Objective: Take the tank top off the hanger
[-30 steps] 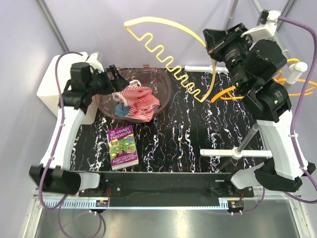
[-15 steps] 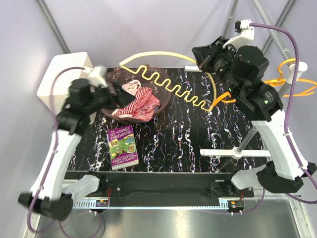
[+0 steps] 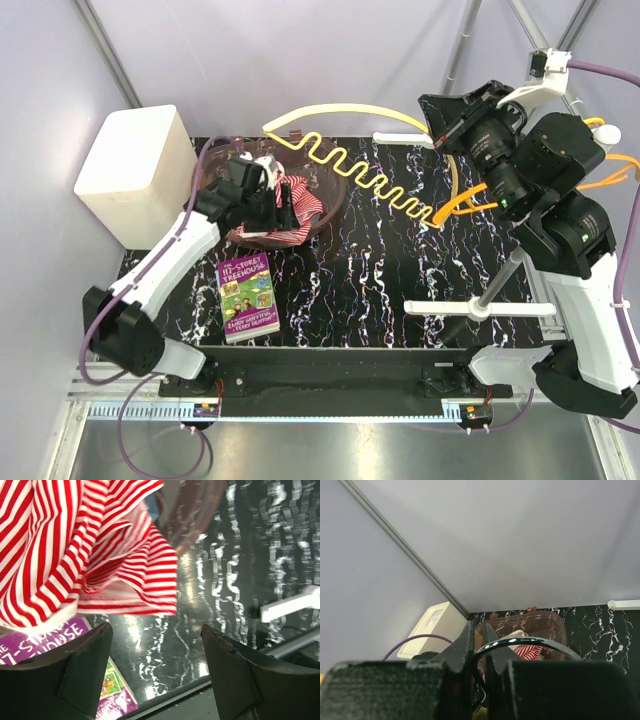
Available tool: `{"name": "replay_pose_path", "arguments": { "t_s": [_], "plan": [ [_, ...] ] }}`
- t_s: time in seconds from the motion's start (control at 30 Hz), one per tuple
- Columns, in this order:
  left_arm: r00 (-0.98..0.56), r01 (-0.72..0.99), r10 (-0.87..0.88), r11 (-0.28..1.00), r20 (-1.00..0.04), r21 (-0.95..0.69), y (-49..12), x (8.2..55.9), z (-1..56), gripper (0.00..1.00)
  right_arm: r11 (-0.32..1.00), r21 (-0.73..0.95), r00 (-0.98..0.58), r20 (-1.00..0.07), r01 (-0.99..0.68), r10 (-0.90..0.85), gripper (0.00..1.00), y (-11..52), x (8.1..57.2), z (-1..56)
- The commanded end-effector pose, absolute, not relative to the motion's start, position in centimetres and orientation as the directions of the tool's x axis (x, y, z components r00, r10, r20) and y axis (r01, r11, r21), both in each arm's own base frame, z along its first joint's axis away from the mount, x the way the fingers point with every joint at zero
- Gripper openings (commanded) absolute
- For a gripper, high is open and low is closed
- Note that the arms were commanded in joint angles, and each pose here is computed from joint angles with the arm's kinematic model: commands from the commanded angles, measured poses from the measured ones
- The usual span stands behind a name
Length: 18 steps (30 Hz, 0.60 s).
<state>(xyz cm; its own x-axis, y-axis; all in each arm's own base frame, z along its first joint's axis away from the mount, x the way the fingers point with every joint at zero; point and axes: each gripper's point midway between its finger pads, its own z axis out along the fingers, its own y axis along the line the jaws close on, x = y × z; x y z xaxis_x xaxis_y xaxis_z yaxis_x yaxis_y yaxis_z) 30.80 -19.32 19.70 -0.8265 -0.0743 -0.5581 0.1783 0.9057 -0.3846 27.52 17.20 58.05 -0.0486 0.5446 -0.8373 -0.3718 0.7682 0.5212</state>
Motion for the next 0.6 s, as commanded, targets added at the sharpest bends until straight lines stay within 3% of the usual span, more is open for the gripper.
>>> {"name": "replay_pose_path", "arguments": {
  "t_s": [0.0, 0.17, 0.27, 0.3, 0.37, 0.57],
  "plan": [
    [-0.808, 0.181, -0.058, 0.923, -0.587, -0.340, -19.6, 33.4, 19.0, 0.73, 0.766, 0.532, 0.016, -0.817, -0.362, 0.576, 0.00, 16.2, 27.6, 59.6],
    [-0.828, 0.167, -0.026, 0.942, -0.561, -0.291, -19.8, 35.6, 16.4, 0.62, 0.773, 0.524, 0.027, -0.821, -0.357, 0.570, 0.00, 16.1, 27.8, 59.8],
    [-0.820, 0.162, -0.014, 0.953, -0.572, -0.257, -19.3, 37.9, 15.8, 0.35, 0.776, 0.519, 0.028, -0.825, -0.360, 0.564, 0.00, 16.3, 28.0, 59.9],
    [-0.821, 0.150, -0.019, 0.957, -0.571, -0.248, -18.8, 38.5, 15.8, 0.14, 0.778, 0.517, 0.024, -0.827, -0.357, 0.561, 0.00, 16.6, 28.3, 59.8],
    [-0.792, 0.093, -0.078, 0.965, -0.606, -0.246, -16.7, 40.9, 17.6, 0.00, 0.778, 0.512, 0.026, -0.830, -0.365, 0.558, 0.00, 16.7, 28.3, 60.0],
    [-0.666, -0.006, -0.173, 0.974, -0.726, -0.227, -11.5, 44.6, 24.3, 0.00, 0.786, 0.495, 0.018, -0.842, -0.370, 0.539, 0.00, 17.4, 28.9, 59.7]
  ]
}}
